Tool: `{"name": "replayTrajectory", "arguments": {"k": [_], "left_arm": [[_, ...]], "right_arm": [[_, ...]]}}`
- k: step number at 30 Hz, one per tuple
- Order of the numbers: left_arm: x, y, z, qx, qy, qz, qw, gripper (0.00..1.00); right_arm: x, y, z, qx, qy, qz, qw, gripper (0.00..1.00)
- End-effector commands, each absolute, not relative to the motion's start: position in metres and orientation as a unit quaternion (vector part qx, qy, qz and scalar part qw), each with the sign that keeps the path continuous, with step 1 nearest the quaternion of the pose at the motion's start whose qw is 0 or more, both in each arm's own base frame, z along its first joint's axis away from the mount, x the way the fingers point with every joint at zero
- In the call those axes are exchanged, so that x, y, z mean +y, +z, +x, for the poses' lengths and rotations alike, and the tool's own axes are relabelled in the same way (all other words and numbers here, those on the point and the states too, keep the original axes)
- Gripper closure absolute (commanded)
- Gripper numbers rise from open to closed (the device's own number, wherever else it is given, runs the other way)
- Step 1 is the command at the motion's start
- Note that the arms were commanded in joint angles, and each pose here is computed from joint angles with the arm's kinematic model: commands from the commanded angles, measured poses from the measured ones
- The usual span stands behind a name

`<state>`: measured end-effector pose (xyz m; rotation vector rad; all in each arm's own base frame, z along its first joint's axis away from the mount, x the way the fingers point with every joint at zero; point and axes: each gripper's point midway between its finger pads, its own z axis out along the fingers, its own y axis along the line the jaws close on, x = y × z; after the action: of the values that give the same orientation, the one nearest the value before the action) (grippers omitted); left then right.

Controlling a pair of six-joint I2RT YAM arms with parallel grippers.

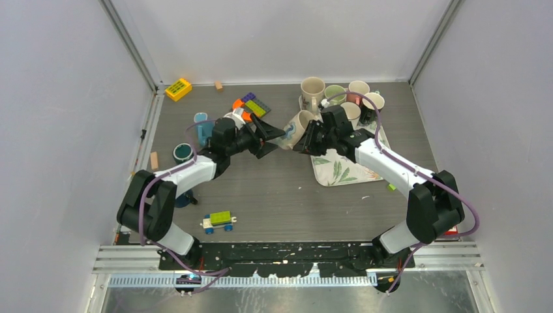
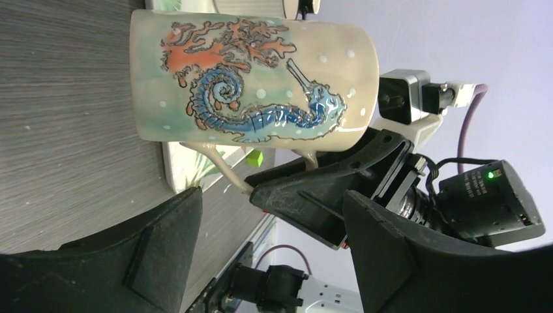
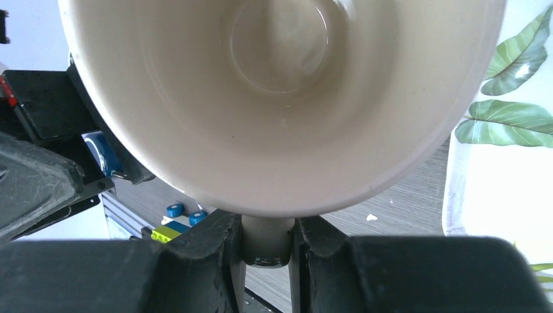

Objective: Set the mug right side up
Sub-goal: Turn over the cup at the center of the board.

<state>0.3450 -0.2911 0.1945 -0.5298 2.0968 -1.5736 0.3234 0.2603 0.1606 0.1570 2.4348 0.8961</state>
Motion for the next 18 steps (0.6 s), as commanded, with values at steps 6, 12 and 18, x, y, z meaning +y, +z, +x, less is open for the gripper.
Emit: {"name": "replayTrajectory", "arguments": {"k": [6,12,18], "left_arm": [[-0.279,0.192,0.336,0.779,-0.545,-0.176,0.256,0.16],[-0.274,0.189,0.338,0.783,-0.536,-0.181,0.26,0.15],[-0.267,0.186,0.34,0.784,-0.53,-0.19,0.262,0.14]], "right_arm": [[0.268,0.25,0.345,0.836,0.389,0.033,0.385,0.99],[0.266,0.254,0.344,0.83,0.393,0.043,0.393,0.99],[0.263,0.258,0.344,0.826,0.393,0.049,0.4,0.99]]}}
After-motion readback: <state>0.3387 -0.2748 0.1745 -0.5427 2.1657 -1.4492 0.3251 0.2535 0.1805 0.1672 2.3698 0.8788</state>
